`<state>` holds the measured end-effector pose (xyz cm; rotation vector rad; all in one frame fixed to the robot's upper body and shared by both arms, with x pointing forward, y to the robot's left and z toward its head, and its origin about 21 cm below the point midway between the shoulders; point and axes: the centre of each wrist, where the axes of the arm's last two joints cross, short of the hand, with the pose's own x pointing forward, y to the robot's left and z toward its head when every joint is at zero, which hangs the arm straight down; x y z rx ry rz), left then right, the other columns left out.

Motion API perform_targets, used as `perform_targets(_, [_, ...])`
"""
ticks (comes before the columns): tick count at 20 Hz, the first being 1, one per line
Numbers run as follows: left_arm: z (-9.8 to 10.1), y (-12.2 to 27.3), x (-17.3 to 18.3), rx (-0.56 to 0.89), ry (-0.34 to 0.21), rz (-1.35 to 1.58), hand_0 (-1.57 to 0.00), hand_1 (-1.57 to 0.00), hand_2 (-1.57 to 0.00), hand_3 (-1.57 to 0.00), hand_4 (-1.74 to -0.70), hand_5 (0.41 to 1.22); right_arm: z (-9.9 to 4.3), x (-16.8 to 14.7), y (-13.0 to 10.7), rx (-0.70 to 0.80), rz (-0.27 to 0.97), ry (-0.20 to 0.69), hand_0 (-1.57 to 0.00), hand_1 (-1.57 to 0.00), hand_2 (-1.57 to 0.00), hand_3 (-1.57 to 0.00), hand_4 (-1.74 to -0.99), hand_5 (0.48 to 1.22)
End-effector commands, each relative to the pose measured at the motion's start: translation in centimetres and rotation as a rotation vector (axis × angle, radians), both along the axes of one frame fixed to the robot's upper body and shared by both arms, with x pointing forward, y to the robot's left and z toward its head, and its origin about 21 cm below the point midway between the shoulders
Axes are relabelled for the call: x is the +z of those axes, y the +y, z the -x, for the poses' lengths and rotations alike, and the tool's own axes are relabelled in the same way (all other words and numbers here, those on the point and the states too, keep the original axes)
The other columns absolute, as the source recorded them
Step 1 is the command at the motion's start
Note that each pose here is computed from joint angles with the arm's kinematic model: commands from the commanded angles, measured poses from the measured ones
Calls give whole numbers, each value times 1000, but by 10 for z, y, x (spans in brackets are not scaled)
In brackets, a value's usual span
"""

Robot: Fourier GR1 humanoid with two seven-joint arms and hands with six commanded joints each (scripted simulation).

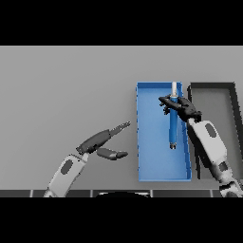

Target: Pick up the blue pipe and place it into the blue bin.

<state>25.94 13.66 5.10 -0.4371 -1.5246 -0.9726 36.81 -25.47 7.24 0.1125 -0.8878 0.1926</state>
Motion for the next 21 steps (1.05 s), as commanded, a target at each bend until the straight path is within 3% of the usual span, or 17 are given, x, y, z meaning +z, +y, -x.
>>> perform_targets(1, [2, -1, -1, -2, 3, 2, 1, 1, 1, 1, -828, 476, 0, 1, 2, 12, 1, 34, -599, -566, -545, -330, -1302, 1182])
perform_targets(5, [-1, 2, -1, 14, 5, 2, 1, 1, 1, 1, -829, 477, 10, 15, 15, 225, 154, -2, -246, -231, -223, -135, -1204, 1002])
perform_targets(11, [5, 1, -2, 9, 12, 0, 1, 1, 1, 1, -830, 471, 14, 16, 14, 252, 224, -7, -79, -60, -58, -35, -1196, 838])
perform_targets(17, [3, 0, 0, 21, 0, -11, 1, 1, 1, 1, -826, 471, 16, 18, 11, 248, 232, -29, -20, -15, -14, -8, -1186, 774])
perform_targets(21, [-2, -6, -5, 25, 4, -21, 1, 1, 1, 1, -826, 474, 16, 18, 19, 268, 239, -36, -20, -15, -14, -8, -1186, 769])
